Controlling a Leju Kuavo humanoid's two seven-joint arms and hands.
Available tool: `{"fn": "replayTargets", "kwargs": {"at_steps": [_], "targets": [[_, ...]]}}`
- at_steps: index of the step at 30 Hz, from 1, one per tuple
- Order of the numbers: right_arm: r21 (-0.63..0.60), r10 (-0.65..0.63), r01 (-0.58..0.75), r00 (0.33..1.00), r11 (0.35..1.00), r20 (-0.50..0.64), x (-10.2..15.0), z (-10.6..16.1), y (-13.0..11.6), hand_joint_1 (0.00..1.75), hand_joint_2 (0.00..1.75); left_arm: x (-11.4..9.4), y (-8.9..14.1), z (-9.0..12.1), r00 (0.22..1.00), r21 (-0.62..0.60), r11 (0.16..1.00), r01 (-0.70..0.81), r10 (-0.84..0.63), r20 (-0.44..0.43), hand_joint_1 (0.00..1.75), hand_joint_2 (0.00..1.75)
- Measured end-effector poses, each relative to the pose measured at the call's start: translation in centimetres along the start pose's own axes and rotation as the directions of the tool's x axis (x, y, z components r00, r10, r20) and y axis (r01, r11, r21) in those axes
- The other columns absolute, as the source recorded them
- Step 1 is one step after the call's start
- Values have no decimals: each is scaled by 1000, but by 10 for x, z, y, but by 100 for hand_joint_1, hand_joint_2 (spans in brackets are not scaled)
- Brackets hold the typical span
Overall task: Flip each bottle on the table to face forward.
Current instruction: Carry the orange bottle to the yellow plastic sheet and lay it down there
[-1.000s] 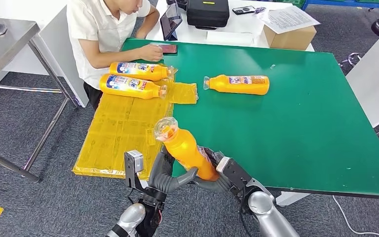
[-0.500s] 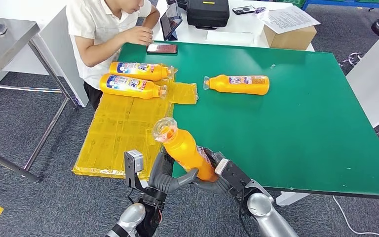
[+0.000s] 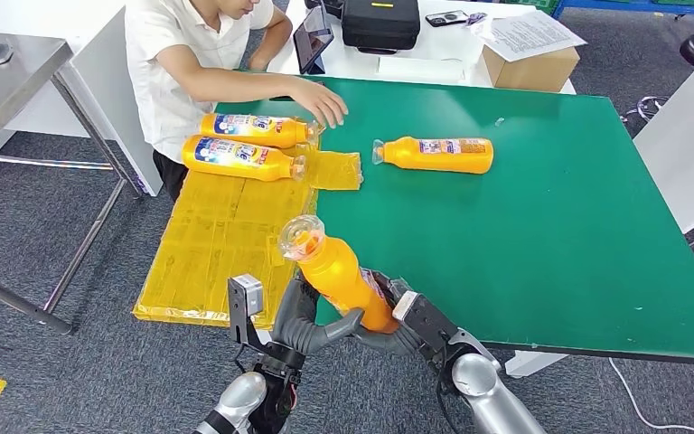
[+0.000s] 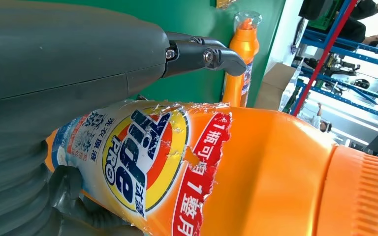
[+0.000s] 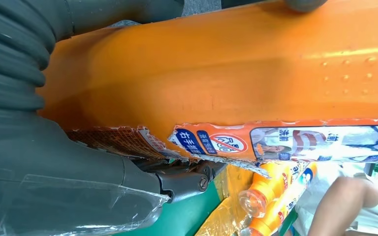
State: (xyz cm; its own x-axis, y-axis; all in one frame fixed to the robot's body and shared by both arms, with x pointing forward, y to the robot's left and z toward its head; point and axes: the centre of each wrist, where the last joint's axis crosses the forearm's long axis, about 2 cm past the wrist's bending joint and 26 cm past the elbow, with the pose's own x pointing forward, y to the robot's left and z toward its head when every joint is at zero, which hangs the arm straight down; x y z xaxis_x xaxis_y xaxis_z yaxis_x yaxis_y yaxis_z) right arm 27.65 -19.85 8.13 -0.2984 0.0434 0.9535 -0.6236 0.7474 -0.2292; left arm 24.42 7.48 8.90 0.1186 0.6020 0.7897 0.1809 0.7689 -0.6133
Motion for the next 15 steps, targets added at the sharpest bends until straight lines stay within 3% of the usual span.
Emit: {"fn": "replayTargets", "kwargs": {"at_steps": [10, 14, 15], "targets": [[0, 0, 0, 1000, 1000, 0, 0, 0, 0, 175, 175, 0, 0, 0, 1000, 0, 1000, 0, 0, 0, 0, 175], [4, 1, -1, 1000, 1000, -1, 0, 0, 0, 175, 175, 0, 0, 0, 1000, -6, 1000, -11, 11, -6, 175, 175], [13, 4, -4, 1000, 1000, -3, 0, -1, 2, 175, 175, 0, -1, 0, 999, -21, 999, -44, 43, -26, 175, 175]]}}
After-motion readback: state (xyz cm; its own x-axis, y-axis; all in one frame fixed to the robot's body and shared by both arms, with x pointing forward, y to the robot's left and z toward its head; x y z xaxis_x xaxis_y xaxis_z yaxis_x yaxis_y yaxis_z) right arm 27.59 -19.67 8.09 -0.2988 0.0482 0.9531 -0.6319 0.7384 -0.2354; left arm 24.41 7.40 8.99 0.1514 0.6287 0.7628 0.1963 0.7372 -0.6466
